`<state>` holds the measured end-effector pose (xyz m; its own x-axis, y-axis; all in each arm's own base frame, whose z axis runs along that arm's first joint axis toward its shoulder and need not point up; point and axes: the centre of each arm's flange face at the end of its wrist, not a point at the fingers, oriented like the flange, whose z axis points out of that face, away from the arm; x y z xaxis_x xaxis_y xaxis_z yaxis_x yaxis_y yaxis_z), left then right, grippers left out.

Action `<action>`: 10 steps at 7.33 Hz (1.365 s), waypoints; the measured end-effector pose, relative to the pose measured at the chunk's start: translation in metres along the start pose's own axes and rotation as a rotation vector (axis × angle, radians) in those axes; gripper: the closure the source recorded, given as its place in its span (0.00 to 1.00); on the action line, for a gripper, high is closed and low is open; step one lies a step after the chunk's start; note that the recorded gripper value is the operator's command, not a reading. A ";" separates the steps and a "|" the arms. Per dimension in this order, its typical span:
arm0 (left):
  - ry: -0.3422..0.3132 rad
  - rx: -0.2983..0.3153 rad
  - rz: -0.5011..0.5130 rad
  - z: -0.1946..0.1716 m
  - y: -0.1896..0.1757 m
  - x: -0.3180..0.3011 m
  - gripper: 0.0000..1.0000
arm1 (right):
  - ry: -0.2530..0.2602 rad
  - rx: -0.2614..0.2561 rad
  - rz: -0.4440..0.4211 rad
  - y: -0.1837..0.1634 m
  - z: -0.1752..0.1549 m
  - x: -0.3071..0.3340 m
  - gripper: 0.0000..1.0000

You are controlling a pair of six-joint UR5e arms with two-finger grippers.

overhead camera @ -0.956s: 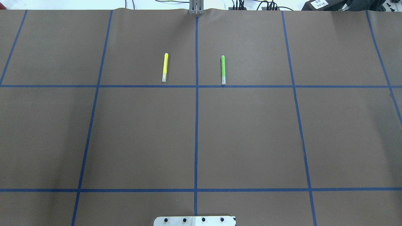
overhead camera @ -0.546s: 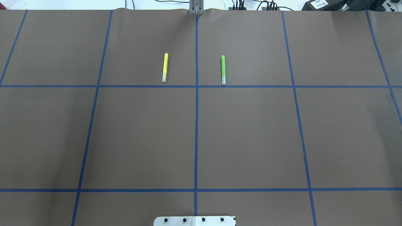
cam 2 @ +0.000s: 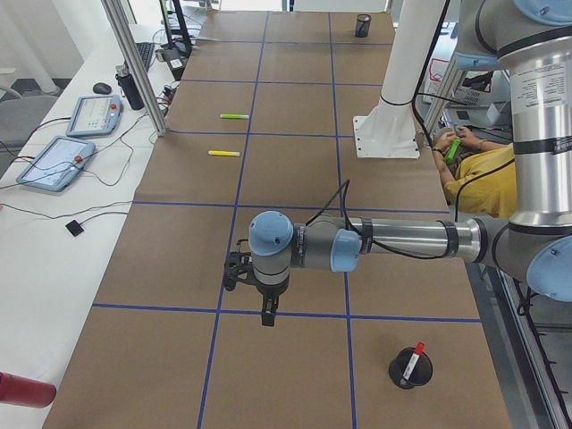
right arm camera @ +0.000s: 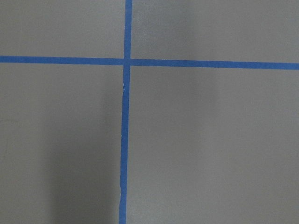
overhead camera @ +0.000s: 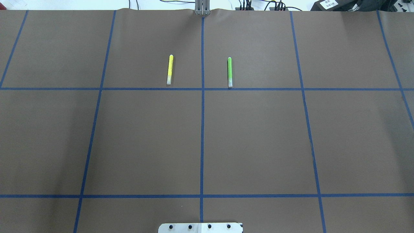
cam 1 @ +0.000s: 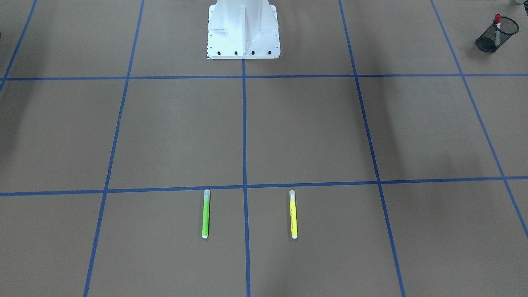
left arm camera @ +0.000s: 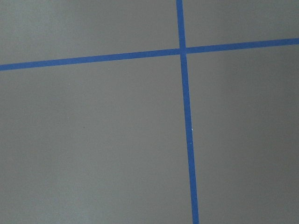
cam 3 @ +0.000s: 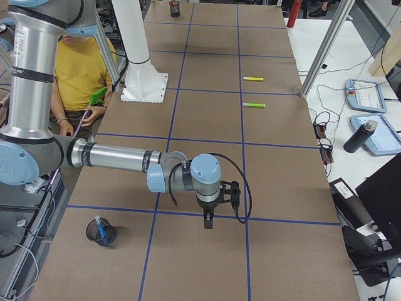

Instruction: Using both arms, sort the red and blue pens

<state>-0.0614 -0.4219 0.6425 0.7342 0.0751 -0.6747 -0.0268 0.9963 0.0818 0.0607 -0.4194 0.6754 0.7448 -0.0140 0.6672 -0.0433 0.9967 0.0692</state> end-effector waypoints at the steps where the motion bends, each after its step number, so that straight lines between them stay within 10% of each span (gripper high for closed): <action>1: 0.000 0.003 0.003 -0.002 0.000 0.001 0.00 | 0.000 0.000 0.000 0.000 0.000 0.000 0.00; 10: 0.000 0.005 0.004 -0.003 0.000 0.003 0.00 | 0.000 -0.001 -0.007 -0.002 0.000 -0.004 0.00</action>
<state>-0.0614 -0.4219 0.6388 0.7339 0.0794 -0.6746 -0.0268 0.9958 0.0880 0.0579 -0.4218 0.6731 0.7453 -0.0207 0.6664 -0.0376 0.9966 0.0731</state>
